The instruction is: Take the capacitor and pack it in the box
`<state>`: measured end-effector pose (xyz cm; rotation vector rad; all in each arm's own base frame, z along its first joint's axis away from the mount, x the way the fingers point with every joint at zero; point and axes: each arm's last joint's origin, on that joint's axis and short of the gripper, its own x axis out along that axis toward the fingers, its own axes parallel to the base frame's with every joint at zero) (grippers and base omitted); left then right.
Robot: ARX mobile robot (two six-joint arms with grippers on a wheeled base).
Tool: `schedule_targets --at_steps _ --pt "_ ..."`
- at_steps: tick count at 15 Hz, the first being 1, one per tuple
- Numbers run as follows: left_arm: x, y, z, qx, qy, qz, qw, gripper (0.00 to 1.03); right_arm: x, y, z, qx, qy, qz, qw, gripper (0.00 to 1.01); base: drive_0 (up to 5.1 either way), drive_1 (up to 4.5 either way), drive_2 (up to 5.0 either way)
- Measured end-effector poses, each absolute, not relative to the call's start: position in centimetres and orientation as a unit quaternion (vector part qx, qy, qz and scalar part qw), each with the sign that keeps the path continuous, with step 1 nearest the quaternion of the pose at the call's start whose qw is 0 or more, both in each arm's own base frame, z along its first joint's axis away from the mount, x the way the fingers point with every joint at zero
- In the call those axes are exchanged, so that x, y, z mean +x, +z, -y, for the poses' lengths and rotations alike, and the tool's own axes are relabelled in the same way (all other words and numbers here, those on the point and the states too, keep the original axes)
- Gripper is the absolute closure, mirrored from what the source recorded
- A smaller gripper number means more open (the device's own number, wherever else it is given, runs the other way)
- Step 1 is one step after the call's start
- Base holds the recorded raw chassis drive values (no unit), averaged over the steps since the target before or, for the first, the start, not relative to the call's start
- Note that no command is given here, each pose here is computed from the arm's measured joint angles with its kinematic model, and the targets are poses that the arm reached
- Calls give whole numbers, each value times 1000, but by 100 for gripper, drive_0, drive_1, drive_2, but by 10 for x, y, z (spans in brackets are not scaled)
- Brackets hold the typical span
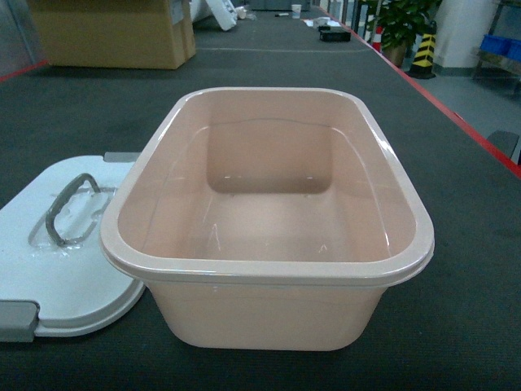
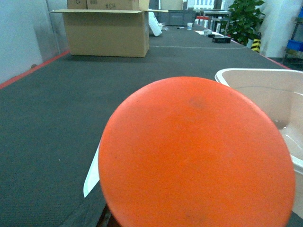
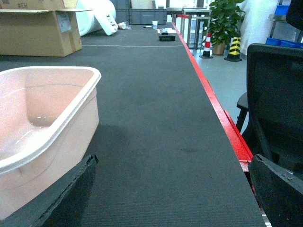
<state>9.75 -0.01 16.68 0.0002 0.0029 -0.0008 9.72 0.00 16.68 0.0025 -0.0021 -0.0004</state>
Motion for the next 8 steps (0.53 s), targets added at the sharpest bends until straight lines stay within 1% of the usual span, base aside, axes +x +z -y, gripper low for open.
schedule_targets --at_steps 2,3,4,5,6,8 --pt "97 167 0 0 0 -2 1000 59 97 167 0 1 0 1 1000 3 0 0 0" --pt "100 171 1 8 29 17 999 59 97 167 0 1 0 1 1000 3 0 0 0" --pt "113 181 6 14 67 42 997 59 97 167 0 1 0 1 1000 3 0 0 0" --pt "120 181 7 16 71 35 997 59 97 167 0 1 0 1 1000 3 0 0 0" --pt "139 187 12 15 75 32 997 59 97 167 0 1 0 1 1000 3 0 0 0" --pt "193 229 46 -15 16 94 995 59 97 167 0 1 0 1 1000 3 0 0 0"
